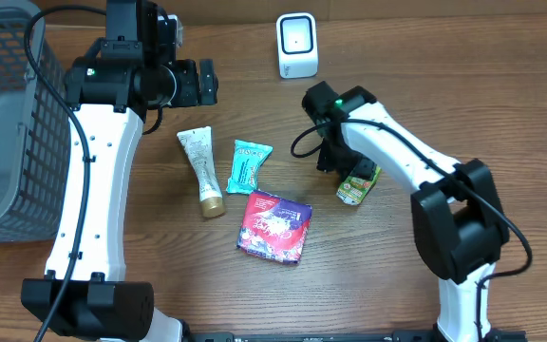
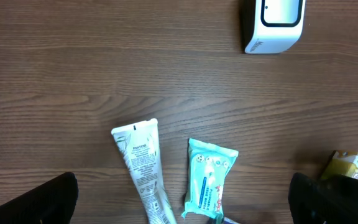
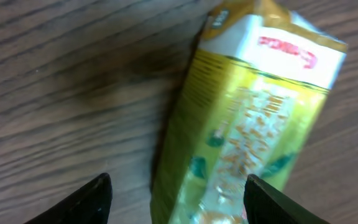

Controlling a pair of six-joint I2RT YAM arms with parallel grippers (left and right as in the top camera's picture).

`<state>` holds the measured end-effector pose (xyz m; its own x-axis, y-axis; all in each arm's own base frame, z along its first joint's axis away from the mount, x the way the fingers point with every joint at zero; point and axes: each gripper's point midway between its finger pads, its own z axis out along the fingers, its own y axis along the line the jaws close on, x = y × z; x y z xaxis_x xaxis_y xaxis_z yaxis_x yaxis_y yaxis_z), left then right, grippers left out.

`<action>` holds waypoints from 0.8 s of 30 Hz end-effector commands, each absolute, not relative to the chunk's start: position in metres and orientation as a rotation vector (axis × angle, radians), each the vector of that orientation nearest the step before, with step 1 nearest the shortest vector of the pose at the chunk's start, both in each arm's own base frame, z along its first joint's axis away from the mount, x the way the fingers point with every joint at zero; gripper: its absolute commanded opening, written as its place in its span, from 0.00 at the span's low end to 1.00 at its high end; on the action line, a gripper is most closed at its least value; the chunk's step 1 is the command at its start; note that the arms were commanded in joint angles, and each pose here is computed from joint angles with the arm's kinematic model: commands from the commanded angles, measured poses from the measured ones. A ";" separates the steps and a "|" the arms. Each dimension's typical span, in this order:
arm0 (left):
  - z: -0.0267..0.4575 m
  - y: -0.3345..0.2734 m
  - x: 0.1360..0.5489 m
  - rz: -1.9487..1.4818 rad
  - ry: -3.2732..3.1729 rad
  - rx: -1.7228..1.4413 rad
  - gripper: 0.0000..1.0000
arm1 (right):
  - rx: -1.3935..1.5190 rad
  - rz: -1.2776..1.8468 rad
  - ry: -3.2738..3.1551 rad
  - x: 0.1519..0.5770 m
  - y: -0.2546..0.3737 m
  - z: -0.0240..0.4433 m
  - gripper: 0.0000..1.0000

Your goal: Scan the item barcode

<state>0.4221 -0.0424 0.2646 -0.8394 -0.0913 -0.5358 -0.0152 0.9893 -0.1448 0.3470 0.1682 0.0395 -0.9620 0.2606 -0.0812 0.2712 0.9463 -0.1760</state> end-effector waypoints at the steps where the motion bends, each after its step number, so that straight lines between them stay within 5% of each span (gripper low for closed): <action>1: 0.264 -0.040 0.424 -0.183 2.562 -0.058 1.00 | 0.348 -0.386 3.015 0.348 0.166 0.031 0.69; 11: 0.264 -0.040 0.424 -0.183 2.562 -0.058 1.00 | 0.207 -0.602 3.054 0.335 0.147 0.020 0.57; 24: 0.264 -0.040 0.424 -0.183 2.562 -0.057 1.00 | 0.161 -0.773 3.080 0.319 0.127 0.030 0.04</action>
<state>0.4221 -0.0424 0.2646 -0.8394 -0.0913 -0.5358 -0.0152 0.9893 -0.1448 0.3188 0.1309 0.0343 -0.9939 0.1098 0.0083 0.0943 0.8878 -0.4504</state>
